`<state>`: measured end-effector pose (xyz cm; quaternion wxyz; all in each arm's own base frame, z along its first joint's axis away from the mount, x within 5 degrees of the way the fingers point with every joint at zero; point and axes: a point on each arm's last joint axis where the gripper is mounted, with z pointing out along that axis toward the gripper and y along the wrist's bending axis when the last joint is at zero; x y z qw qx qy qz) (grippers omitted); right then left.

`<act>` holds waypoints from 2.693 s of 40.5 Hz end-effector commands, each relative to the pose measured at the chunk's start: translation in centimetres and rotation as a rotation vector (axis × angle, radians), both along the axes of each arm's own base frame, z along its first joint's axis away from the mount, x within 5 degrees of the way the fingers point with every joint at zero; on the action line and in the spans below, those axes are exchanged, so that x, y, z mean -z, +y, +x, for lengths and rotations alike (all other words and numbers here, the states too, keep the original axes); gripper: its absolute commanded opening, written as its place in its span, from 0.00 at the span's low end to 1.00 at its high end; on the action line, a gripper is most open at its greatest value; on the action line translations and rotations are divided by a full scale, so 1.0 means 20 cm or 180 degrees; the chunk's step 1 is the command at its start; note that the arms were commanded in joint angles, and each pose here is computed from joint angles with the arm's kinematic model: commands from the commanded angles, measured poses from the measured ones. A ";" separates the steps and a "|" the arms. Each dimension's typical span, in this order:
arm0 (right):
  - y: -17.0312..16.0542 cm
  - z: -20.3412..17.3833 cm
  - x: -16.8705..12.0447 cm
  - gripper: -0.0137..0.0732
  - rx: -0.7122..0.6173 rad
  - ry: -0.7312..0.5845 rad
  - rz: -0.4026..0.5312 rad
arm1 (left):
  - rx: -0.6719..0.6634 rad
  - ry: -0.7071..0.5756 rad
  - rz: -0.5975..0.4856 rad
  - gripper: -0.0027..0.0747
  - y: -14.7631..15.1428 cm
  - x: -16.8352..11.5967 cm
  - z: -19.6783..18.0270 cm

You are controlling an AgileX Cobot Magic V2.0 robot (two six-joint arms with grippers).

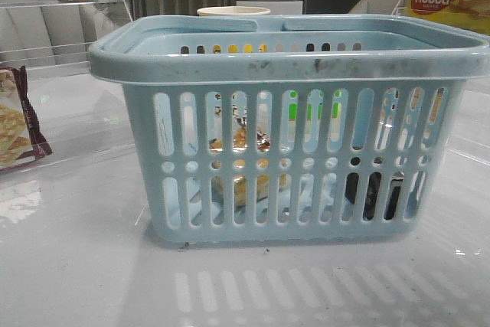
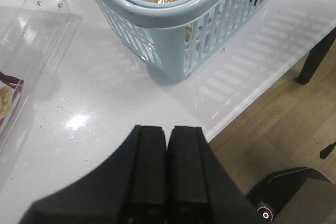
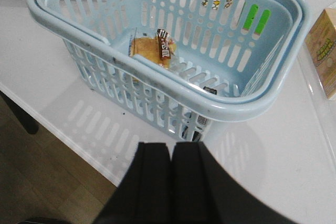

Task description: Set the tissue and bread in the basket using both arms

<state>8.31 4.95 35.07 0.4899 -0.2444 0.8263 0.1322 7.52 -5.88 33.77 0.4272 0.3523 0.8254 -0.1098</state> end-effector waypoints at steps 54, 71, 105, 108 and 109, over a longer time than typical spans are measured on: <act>0.00 0.01 -0.07 0.22 0.0011 -0.0294 0.0090 | -0.1856 -0.2491 -0.1268 0.15 0.28 0.58 -0.11; 0.00 0.01 -0.07 0.22 0.0011 -0.0294 0.0090 | -0.1857 -0.2484 -0.1265 0.15 0.28 0.58 -0.11; -0.15 -0.06 0.09 0.22 0.0886 -0.0976 0.0264 | -0.1858 -0.2479 -0.1263 0.15 0.28 0.58 -0.11; -0.20 -0.08 0.18 0.22 0.1237 -0.1252 0.0303 | -0.1858 -0.2479 -0.1263 0.15 0.28 0.58 -0.11; -0.21 -0.09 0.21 0.22 0.1341 -0.1344 0.0311 | -0.1858 -0.2479 -0.1263 0.15 0.28 0.58 -0.11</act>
